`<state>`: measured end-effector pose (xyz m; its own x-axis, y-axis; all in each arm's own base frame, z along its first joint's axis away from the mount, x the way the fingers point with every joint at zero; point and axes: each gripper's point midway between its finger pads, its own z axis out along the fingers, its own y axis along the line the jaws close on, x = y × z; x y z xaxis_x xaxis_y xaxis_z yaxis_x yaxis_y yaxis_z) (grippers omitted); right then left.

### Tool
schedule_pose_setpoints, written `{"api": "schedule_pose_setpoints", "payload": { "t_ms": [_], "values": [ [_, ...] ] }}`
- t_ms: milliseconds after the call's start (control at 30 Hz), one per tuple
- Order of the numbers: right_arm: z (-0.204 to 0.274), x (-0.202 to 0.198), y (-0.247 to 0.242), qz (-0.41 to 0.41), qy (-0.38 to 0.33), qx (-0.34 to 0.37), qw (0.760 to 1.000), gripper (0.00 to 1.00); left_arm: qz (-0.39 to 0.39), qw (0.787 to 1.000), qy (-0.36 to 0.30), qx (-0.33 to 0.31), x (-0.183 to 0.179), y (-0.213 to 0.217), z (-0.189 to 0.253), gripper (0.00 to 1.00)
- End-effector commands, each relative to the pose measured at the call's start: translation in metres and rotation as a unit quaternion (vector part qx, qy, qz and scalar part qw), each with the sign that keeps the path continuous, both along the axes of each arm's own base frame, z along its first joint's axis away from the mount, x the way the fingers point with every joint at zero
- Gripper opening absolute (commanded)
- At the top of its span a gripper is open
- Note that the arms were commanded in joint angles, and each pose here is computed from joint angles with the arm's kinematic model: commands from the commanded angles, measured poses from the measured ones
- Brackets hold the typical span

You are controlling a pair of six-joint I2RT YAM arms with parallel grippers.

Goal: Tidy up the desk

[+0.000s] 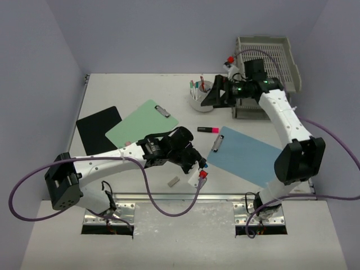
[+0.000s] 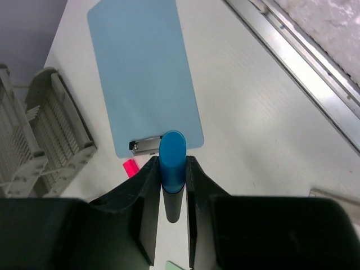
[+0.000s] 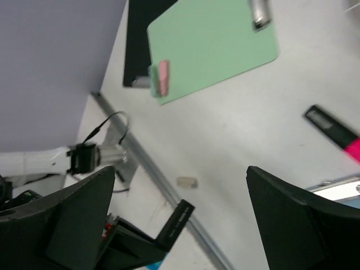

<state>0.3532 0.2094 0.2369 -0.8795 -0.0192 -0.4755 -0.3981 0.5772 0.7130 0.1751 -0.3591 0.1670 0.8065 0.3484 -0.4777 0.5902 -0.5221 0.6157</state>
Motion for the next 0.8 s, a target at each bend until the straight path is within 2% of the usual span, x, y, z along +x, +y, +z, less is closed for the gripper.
{"api": "schedule_pose_setpoints", "payload": {
  "t_ms": [0, 133, 167, 233, 300, 333, 433, 533, 767],
  "values": [
    [0.049, 0.033, -0.058, -0.077, -0.200, -0.050, 0.976, 0.99, 0.082, 0.982, 0.113, -0.131, 0.040, -0.032, 0.059, 0.00],
    [0.047, 0.029, -0.085, -0.120, -0.245, -0.061, 0.960, 0.99, 0.151, 0.944, 0.207, -0.206, 0.105, -0.043, 0.090, 0.00],
    [0.032, 0.027, -0.100, -0.138, -0.230, -0.062, 0.961, 0.99, 0.164, 0.928, 0.217, -0.254, 0.134, -0.047, 0.112, 0.00],
    [0.023, 0.023, -0.113, -0.149, -0.219, -0.049, 0.963, 0.99, 0.202, 0.904, 0.258, -0.274, 0.175, -0.044, 0.109, 0.00],
    [0.017, 0.017, -0.118, -0.149, -0.217, -0.038, 0.964, 0.99, 0.196, 0.901, 0.252, -0.294, 0.191, -0.046, 0.127, 0.00],
    [0.013, 0.012, -0.119, -0.143, -0.219, -0.032, 0.965, 0.99, 0.197, 0.896, 0.259, -0.301, 0.213, -0.047, 0.129, 0.00],
    [0.008, 0.001, -0.117, -0.122, -0.239, -0.025, 0.963, 0.99, 0.189, 0.892, 0.271, -0.309, 0.243, -0.049, 0.128, 0.00],
    [0.001, -0.024, -0.106, -0.073, -0.263, -0.007, 0.962, 0.99, 0.177, 0.896, 0.256, -0.317, 0.273, -0.050, 0.117, 0.00],
    [-0.014, -0.051, -0.098, 0.002, -0.317, -0.011, 0.948, 0.97, 0.163, 0.910, 0.215, -0.315, 0.305, -0.048, 0.090, 0.00]
  ]
}}
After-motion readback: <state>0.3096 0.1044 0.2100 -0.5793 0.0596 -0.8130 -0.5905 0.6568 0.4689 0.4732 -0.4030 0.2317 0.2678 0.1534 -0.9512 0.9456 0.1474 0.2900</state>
